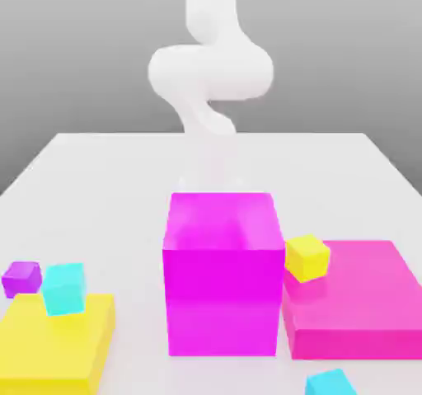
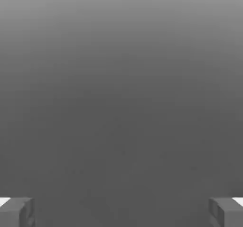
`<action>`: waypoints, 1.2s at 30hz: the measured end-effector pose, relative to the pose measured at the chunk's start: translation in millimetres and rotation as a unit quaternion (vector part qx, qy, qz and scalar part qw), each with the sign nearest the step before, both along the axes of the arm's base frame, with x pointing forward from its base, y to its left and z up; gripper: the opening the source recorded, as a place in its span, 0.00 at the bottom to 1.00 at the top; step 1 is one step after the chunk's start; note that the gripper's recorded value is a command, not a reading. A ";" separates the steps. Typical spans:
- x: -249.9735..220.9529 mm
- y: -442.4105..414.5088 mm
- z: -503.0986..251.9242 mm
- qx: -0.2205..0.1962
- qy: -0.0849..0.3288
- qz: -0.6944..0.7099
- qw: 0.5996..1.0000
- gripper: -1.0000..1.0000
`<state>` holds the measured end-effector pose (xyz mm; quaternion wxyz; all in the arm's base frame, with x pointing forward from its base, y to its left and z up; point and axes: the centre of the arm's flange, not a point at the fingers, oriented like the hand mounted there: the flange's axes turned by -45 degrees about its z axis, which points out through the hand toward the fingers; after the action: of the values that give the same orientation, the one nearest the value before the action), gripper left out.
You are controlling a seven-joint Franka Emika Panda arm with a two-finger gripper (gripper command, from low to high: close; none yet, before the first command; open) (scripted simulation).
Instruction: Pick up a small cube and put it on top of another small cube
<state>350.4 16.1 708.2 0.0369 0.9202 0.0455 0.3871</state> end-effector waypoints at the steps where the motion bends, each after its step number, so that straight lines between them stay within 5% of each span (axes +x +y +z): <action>1: 2.2 6.9 -1.5 -0.024 0.002 0.014 1.000 0.50; 10: 29.5 59.2 -28.0 -0.217 0.037 0.137 0.966 0.50; 19: 67.5 97.5 -77.0 -0.371 0.100 0.266 0.884 0.50; 27: 103.4 118.3 -134.9 -0.467 0.163 0.386 0.779 0.50; 36: 139.1 128.4 -210.4 -0.523 0.222 0.523 0.636 0.50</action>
<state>489.5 144.5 497.8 0.2920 0.6278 0.7206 0.0378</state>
